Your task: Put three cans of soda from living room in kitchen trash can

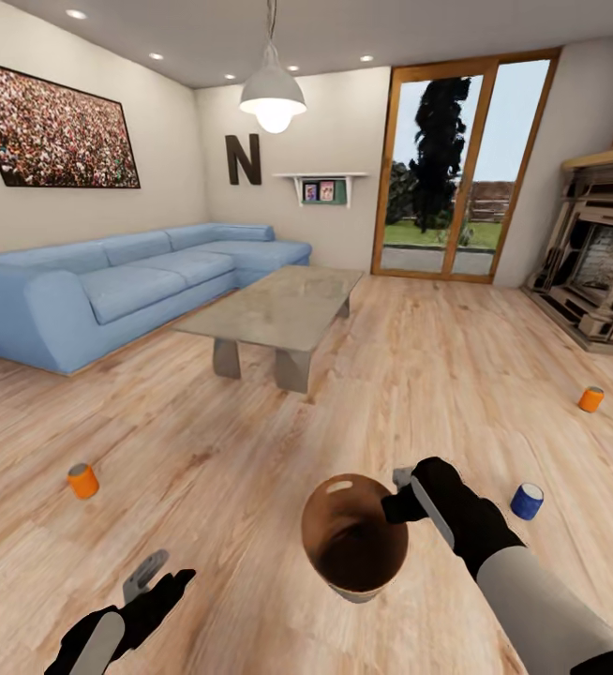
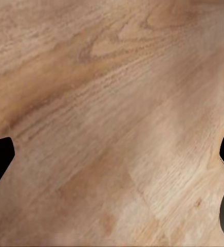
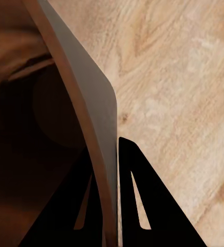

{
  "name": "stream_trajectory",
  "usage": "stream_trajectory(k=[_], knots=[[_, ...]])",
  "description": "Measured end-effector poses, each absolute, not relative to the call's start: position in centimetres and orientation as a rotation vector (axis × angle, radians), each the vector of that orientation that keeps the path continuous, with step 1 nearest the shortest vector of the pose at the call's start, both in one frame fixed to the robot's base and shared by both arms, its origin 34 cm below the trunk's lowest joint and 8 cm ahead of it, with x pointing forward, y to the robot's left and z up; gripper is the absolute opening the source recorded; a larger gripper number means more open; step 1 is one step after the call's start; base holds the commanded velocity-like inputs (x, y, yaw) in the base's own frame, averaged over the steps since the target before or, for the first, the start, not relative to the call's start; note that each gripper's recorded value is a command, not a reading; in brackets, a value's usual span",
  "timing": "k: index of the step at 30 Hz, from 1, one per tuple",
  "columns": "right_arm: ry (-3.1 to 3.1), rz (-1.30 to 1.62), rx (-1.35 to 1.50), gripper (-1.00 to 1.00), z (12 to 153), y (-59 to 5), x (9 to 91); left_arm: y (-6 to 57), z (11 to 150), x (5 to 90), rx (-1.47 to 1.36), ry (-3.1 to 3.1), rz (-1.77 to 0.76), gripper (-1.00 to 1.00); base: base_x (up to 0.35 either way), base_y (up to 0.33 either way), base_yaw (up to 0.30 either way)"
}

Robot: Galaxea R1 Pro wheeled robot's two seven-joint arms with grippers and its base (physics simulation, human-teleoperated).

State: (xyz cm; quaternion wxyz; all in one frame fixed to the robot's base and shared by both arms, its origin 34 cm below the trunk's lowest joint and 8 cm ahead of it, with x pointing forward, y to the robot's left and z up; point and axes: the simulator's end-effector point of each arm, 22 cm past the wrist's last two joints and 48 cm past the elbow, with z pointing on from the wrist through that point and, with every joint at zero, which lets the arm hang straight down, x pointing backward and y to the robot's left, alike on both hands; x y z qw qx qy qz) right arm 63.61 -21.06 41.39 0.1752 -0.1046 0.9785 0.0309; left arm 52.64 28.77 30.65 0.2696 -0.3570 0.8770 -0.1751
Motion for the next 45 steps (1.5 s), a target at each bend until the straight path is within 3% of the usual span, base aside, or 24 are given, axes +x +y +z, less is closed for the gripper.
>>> stream_trajectory(k=[7,13,18,45], knots=[[2.693,0.032,-0.380,-1.00,42.3,-19.3,63.0,28.8,30.6,52.6,-0.962,2.364,-0.472,1.00,0.289,0.204,0.000],[2.689,0.079,-0.446,-1.00,41.8,-14.1,61.6,28.7,30.7,52.7,-0.961,2.364,-0.473,1.00,0.289,0.195,0.000],[2.680,-0.035,-0.470,-1.00,41.6,-15.9,61.9,28.8,30.8,52.7,-0.961,2.360,-0.473,1.00,0.289,0.208,0.000],[2.720,0.315,-0.321,-1.00,41.3,-16.0,61.6,34.4,39.8,50.4,-0.920,2.122,-0.364,1.00,0.289,0.234,-0.076]])
